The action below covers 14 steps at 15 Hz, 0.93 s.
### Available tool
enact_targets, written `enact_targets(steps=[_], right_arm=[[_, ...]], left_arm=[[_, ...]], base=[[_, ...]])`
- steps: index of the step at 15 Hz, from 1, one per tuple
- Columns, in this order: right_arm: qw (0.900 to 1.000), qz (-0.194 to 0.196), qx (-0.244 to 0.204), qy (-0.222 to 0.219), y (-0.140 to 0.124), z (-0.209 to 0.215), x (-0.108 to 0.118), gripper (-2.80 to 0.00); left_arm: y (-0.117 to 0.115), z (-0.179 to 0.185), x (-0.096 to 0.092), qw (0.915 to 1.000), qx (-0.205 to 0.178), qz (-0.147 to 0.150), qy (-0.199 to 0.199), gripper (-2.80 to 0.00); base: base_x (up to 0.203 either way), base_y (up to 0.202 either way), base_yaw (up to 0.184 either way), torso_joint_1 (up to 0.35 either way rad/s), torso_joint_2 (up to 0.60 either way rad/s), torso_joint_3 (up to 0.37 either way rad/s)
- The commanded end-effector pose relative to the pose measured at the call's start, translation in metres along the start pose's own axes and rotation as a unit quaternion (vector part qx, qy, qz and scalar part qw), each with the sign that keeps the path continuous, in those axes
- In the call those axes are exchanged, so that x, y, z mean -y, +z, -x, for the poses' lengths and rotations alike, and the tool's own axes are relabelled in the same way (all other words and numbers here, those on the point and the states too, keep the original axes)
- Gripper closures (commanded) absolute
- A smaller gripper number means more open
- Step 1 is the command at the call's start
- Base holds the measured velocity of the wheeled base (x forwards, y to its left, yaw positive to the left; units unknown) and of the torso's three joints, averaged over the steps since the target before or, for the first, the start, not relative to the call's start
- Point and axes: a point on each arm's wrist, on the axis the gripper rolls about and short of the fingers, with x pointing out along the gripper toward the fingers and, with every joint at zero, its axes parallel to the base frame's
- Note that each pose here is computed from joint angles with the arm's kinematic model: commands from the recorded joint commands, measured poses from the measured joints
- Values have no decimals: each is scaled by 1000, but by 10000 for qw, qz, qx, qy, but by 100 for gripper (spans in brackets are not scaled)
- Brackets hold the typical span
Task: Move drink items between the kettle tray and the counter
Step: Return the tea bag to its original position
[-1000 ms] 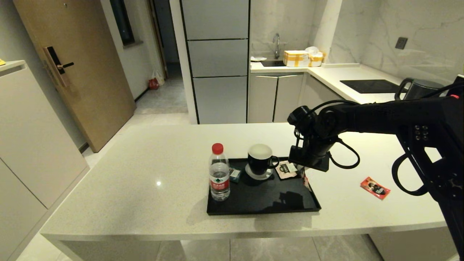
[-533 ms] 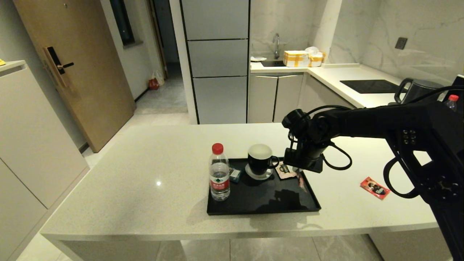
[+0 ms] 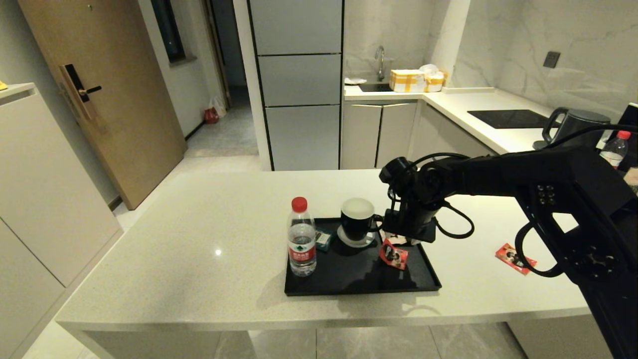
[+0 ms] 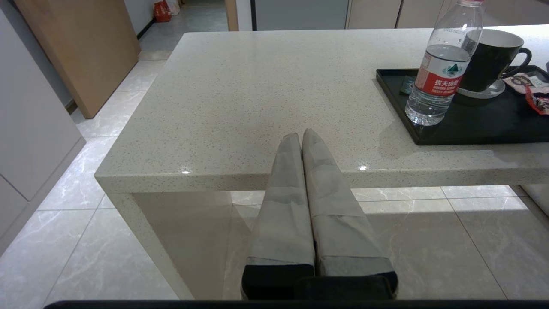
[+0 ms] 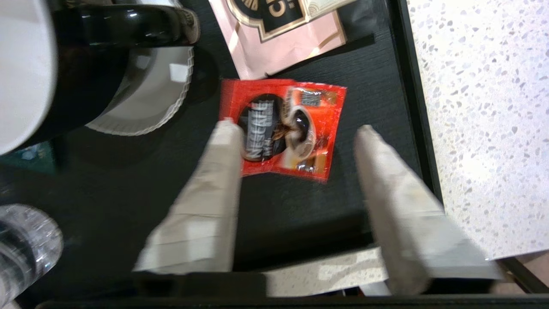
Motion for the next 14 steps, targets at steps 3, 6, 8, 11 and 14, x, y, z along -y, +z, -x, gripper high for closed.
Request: enact_targets(steps=[3,6,8,11,14], right_arm=[[9984,-571,-19,-3,23,16,36,-280],[9864,-1542,-317,-471,40,4,101,-280],[9755,-2003,-529,-738,45,-5,143,-280],[9603,-2612,-561,-808,51,-20,195,-280],[9449,-3144,-299,-857,63,-30,223,-280]], left_arm=[[0,0,0,10000,-3,0,-1,0],[0,0,0,10000,4,0,-1,0],[0,0,0,10000,4,0,-1,0],[0,0,0,10000,4,0,-1,0],[0,0,0,10000,4,0,-1,0]], base=[[0,0,0,0,0,0],[0,0,0,0,0,0],[0,0,0,0,0,0],[0,0,0,0,0,0],[0,0,0,0,0,0]])
